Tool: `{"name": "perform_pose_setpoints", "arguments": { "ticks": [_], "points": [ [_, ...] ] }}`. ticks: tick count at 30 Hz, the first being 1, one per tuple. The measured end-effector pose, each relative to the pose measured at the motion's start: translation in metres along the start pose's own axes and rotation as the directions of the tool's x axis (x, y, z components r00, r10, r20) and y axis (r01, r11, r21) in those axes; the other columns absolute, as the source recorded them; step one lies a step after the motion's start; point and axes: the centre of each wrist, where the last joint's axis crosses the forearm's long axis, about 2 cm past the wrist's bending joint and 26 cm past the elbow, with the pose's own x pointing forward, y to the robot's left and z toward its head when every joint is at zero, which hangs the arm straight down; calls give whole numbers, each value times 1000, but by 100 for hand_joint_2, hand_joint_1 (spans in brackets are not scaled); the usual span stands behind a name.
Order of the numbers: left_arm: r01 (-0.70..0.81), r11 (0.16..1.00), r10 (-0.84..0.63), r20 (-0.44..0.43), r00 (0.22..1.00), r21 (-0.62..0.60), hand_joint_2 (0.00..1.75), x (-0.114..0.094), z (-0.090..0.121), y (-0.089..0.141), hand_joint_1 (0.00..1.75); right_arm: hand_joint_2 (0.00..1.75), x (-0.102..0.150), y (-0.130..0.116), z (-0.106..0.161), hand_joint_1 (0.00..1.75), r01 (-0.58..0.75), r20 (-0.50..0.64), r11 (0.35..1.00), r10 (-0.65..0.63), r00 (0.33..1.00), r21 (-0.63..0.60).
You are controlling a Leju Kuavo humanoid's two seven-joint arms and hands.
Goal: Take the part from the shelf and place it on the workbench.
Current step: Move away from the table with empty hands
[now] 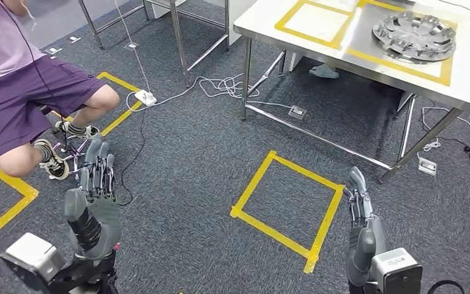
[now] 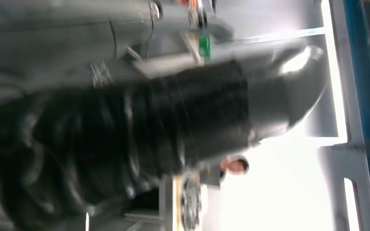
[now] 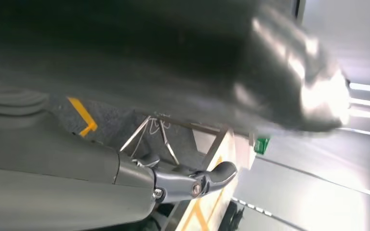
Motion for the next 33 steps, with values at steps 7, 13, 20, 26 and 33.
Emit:
{"name": "perform_pose_setpoints", "arguments": {
  "ticks": [7, 13, 20, 26, 33],
  "points": [
    [0, 1000, 0, -8, 1000, -1, 0, -1, 2, 0, 0, 0, 1, 0, 0, 0, 0, 2, 1000, 0, 1000, 0],
    [-6, 1000, 6, -16, 1000, 0, 0, -1, 3, 0, 0, 0, 1, 0, 0, 0, -1, 3, 1000, 1, 1000, 1],
    [-10, 1000, 10, -15, 1000, 4, 0, -1, 3, 0, 0, 0, 2, 0, -1, 0, -5, 4, 1000, 5, 1000, 1],
    [-9, 1000, 9, -18, 1000, 3, 0, -2, 4, -1, 0, 0, 2, 0, 0, 0, -5, -1, 1000, 5, 1000, 3],
    [-11, 1000, 11, -17, 1000, 3, 0, -2, 4, 0, 0, 0, 2, 0, -1, 0, -4, 4, 1000, 4, 1000, 3]
  ]
}}
